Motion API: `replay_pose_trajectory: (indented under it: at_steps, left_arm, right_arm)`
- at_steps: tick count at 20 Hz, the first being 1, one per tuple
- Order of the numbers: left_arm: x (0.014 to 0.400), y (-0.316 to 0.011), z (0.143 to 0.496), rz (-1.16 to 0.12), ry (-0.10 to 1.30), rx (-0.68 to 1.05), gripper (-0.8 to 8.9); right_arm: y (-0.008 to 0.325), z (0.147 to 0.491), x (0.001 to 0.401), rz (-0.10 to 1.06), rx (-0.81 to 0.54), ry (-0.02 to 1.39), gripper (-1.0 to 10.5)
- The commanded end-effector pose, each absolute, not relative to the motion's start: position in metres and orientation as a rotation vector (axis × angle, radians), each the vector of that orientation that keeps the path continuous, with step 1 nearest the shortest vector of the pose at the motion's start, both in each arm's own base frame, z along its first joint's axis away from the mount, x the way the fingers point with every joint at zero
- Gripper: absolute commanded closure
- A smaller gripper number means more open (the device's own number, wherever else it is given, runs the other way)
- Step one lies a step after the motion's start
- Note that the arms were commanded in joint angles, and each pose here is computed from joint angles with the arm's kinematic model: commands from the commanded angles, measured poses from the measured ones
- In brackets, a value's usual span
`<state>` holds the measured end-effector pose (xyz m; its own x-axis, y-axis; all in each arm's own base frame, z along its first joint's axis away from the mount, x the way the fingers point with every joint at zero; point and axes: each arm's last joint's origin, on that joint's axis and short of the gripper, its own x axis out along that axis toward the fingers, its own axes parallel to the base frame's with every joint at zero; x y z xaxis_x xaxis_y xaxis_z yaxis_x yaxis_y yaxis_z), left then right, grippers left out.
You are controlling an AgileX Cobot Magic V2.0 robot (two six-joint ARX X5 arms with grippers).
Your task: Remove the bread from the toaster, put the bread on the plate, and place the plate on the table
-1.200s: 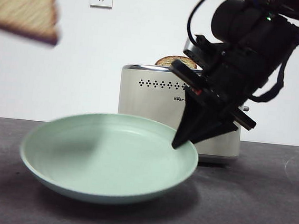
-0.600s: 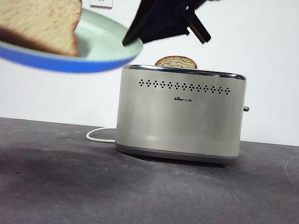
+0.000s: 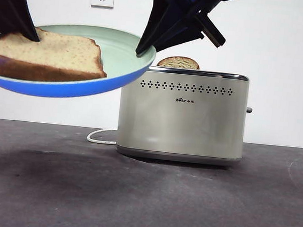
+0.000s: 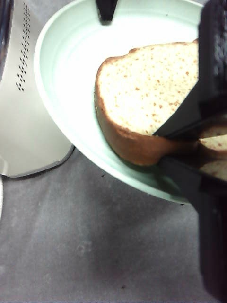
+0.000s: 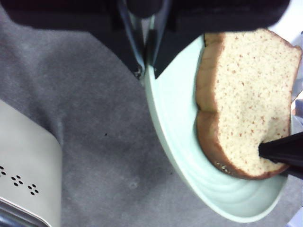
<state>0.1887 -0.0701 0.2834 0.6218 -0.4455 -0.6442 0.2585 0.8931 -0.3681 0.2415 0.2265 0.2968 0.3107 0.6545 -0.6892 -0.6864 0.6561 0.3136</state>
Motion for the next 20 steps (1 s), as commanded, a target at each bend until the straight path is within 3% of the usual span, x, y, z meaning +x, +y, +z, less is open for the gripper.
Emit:
replay_pose_trajectory:
  at_steps: [1,3,5,11,20]
  left_arm:
    - [0.194,-0.07,0.284,-0.406,0.758,-0.231,7.24]
    - [0.195,-0.071,0.285,-0.411,0.737,-0.235,5.24]
    - [0.195,-0.071,0.285,-0.413,0.738,-0.235,4.29]
    - [0.192,-0.071,0.287,-0.443,0.74,-0.244,4.3]
    - [0.166,-0.062,0.329,-0.47,0.652,-0.204,4.31]
  right_arm:
    - [0.231,0.298,0.238,0.955,-0.034,0.89,9.6]
    - [0.231,0.298,0.237,0.957,-0.041,0.89,9.6]
    - [0.231,0.298,0.237,0.955,-0.042,0.896,9.6]
    - [0.229,0.296,0.236,0.946,-0.053,0.921,9.6]
    - [0.228,0.296,0.236,0.94,-0.056,0.924,9.6]
